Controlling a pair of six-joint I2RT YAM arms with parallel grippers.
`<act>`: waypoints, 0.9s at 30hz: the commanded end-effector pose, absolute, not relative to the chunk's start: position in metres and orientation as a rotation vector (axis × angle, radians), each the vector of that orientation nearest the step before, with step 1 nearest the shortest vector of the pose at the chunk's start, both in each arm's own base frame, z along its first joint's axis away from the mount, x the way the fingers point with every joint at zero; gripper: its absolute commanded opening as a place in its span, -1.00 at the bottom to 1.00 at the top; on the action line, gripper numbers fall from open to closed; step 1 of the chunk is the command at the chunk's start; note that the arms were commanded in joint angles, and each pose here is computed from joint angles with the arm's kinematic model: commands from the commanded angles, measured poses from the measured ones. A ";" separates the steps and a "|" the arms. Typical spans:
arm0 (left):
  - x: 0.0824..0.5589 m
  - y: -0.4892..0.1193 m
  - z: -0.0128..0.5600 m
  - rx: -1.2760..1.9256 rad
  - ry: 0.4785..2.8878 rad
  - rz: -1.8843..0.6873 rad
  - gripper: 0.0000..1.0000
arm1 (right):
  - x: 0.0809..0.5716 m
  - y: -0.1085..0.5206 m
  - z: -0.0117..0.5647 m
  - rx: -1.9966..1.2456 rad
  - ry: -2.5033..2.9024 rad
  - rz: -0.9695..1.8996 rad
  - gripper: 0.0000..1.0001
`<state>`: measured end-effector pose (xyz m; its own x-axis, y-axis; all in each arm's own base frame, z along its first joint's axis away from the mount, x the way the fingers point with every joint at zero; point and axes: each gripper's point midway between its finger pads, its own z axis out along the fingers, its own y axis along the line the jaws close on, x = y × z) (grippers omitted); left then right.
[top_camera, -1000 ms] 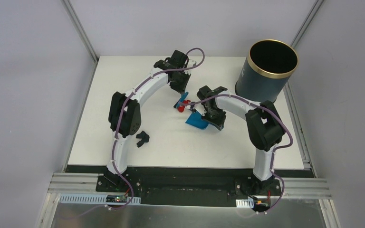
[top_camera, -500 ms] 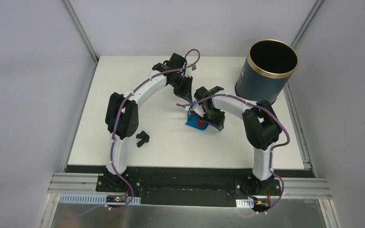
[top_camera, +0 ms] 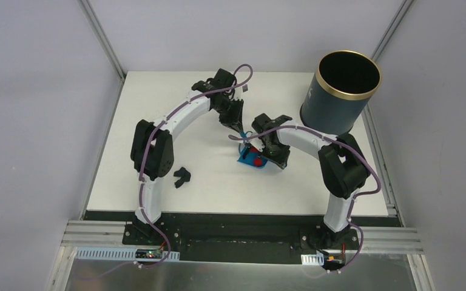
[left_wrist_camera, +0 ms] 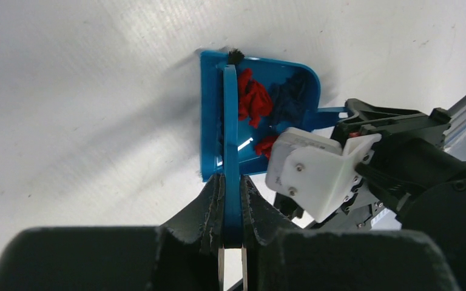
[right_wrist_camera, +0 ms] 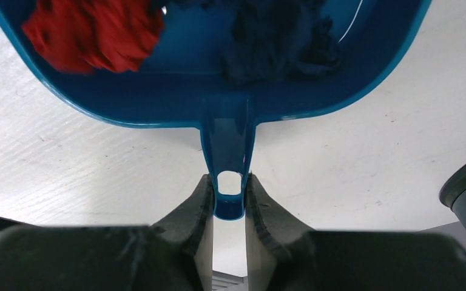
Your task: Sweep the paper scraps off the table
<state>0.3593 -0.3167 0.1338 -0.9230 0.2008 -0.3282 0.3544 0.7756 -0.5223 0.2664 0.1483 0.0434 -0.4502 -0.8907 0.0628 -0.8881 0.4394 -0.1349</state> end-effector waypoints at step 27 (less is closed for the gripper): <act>0.252 -0.092 0.174 0.320 2.799 0.267 -1.00 | 0.203 0.199 0.060 -1.962 2.246 -0.088 -1.00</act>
